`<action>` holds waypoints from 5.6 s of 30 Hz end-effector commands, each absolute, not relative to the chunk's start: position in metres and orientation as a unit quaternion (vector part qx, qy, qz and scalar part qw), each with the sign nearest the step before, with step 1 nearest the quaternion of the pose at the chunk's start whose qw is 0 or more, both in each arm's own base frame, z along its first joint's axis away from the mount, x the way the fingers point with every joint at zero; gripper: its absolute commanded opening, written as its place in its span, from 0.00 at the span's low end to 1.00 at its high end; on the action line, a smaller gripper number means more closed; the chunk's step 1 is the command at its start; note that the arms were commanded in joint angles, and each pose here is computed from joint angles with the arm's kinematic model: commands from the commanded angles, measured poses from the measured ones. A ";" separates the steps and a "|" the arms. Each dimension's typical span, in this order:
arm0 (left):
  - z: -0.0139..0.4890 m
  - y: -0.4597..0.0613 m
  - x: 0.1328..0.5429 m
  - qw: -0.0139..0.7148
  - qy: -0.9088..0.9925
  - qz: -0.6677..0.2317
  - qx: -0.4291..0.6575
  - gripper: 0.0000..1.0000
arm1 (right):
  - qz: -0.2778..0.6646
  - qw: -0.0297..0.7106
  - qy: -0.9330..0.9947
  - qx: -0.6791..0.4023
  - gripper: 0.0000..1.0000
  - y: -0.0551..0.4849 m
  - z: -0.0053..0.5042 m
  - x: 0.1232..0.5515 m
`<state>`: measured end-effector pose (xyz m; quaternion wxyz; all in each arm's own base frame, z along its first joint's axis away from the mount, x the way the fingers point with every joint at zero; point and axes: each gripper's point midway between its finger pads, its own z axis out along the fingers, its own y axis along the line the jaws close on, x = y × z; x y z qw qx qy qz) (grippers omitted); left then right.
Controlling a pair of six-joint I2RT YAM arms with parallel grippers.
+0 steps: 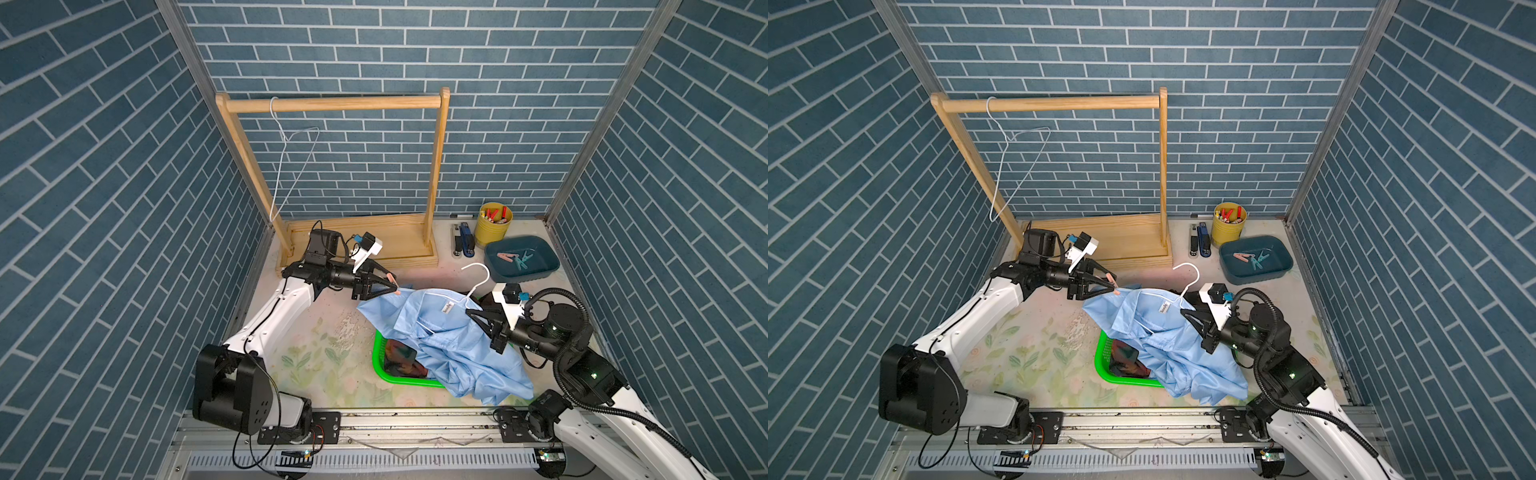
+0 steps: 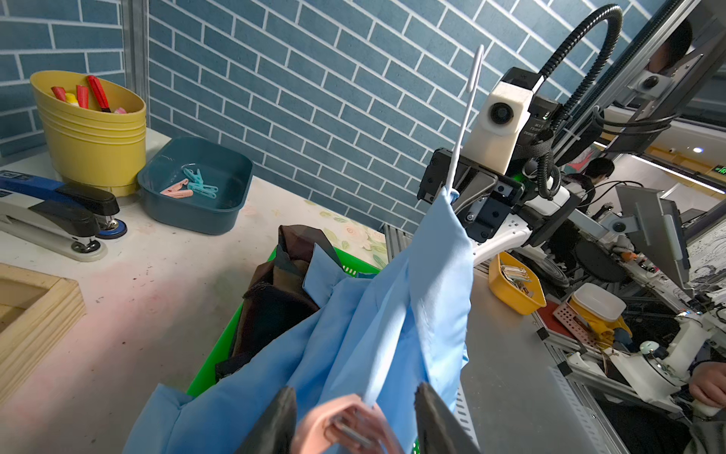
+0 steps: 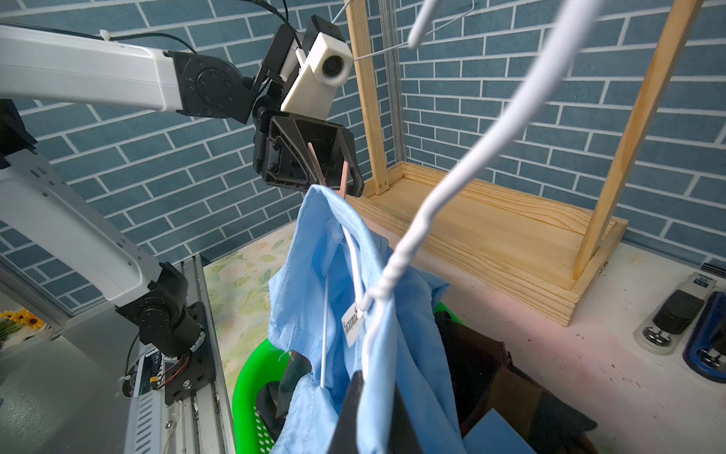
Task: Remove the clothespins securing long-sleeve shirts to the hanger
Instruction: Remove the clamp from the hanger, then place the hanger in the bin, then place the clamp in the storage box.
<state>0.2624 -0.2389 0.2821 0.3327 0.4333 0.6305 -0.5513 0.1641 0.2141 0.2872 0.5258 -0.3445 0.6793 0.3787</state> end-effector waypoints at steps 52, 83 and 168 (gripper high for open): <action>0.326 -0.206 0.301 0.421 0.669 -0.476 0.386 0.00 | 0.373 0.525 0.693 -0.325 0.00 0.216 0.277 0.177; 0.332 -0.269 0.265 0.420 0.656 -0.461 0.426 0.00 | 0.278 0.552 0.785 -0.045 0.84 0.140 0.220 0.221; 0.282 -0.333 0.255 0.330 0.659 -0.495 0.460 0.53 | 0.385 0.515 0.680 -0.352 0.00 0.310 0.293 0.232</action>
